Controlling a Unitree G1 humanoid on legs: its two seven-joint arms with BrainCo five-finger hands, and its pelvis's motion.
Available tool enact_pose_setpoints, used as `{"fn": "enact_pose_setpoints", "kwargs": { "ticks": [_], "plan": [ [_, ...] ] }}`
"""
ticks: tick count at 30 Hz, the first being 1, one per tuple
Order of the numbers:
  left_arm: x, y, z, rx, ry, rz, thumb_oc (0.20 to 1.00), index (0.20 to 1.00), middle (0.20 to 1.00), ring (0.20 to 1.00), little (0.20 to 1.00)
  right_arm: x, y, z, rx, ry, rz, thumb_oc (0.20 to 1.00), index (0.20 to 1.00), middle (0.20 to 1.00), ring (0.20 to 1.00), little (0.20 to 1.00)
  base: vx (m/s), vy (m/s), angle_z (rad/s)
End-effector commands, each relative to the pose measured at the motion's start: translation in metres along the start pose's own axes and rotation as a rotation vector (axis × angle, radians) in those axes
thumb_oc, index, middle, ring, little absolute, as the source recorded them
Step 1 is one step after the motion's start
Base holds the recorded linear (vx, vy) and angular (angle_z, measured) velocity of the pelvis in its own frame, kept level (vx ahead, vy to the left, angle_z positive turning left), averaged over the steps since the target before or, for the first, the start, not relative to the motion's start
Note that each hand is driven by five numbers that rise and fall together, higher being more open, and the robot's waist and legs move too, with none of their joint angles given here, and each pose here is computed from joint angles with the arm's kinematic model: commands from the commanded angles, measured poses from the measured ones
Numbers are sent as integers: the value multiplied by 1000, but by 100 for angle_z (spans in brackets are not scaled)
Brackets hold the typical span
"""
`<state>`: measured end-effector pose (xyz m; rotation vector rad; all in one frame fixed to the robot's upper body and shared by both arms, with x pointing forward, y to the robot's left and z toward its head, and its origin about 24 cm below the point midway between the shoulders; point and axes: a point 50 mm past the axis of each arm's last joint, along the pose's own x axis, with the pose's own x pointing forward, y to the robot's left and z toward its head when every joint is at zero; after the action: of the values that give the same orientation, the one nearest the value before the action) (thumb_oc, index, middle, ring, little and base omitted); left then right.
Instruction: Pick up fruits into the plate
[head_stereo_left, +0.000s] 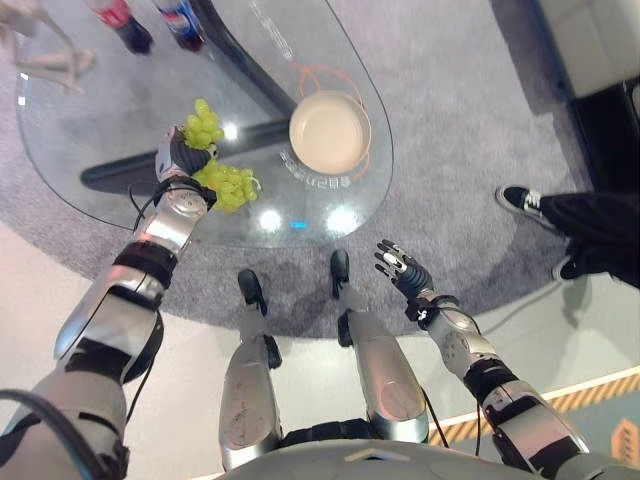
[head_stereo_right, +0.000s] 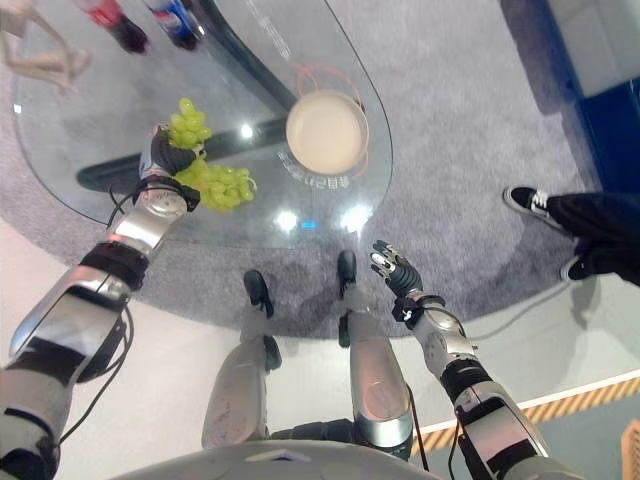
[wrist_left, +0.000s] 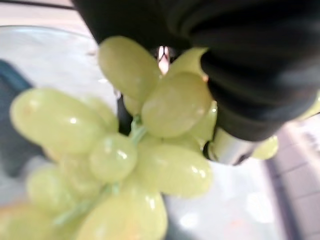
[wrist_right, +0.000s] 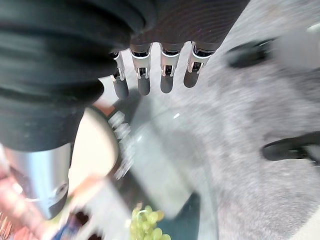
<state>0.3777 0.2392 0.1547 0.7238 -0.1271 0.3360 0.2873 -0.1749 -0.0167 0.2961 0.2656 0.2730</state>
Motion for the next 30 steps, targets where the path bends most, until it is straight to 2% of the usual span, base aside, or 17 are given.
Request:
{"fn": "enact_pose_setpoints", "kwargs": {
  "ticks": [1, 5, 10, 12, 16, 21, 30],
  "plan": [
    [-6, 25, 8, -46, -127, -39, 200, 200, 200, 200, 200, -22, -14, 13, -124, -40, 14, 1000, 1000, 1000, 1000, 1000, 162, 16, 8],
    [-22, 28, 14, -57, -214, -178, 200, 200, 200, 200, 200, -29, -12, 29, -216, -53, 95, 1000, 1000, 1000, 1000, 1000, 162, 21, 13],
    [-40, 24, 13, -105, -227, -353, 200, 200, 200, 200, 200, -32, -9, 50, -269, -49, 173, 1000, 1000, 1000, 1000, 1000, 197, 32, -1],
    [-52, 15, 9, -124, -224, -493, 200, 200, 200, 200, 200, -32, -3, 60, -279, -47, 238, 1000, 1000, 1000, 1000, 1000, 254, 43, -6],
    [-62, 6, 11, -146, -231, -663, 200, 200, 200, 200, 200, -23, 12, 73, -276, -28, 348, 1000, 1000, 1000, 1000, 1000, 129, 38, -1],
    [-74, -6, 24, -202, -271, -865, 200, 200, 200, 200, 200, -18, 37, 70, -275, 52, 521, 1000, 1000, 1000, 1000, 1000, 63, 36, 1],
    [-97, -40, 49, -283, -361, -1079, 200, 200, 200, 200, 200, -14, 75, 43, -153, 137, 688, 1000, 1000, 1000, 1000, 1000, 45, 25, 6]
  ]
}}
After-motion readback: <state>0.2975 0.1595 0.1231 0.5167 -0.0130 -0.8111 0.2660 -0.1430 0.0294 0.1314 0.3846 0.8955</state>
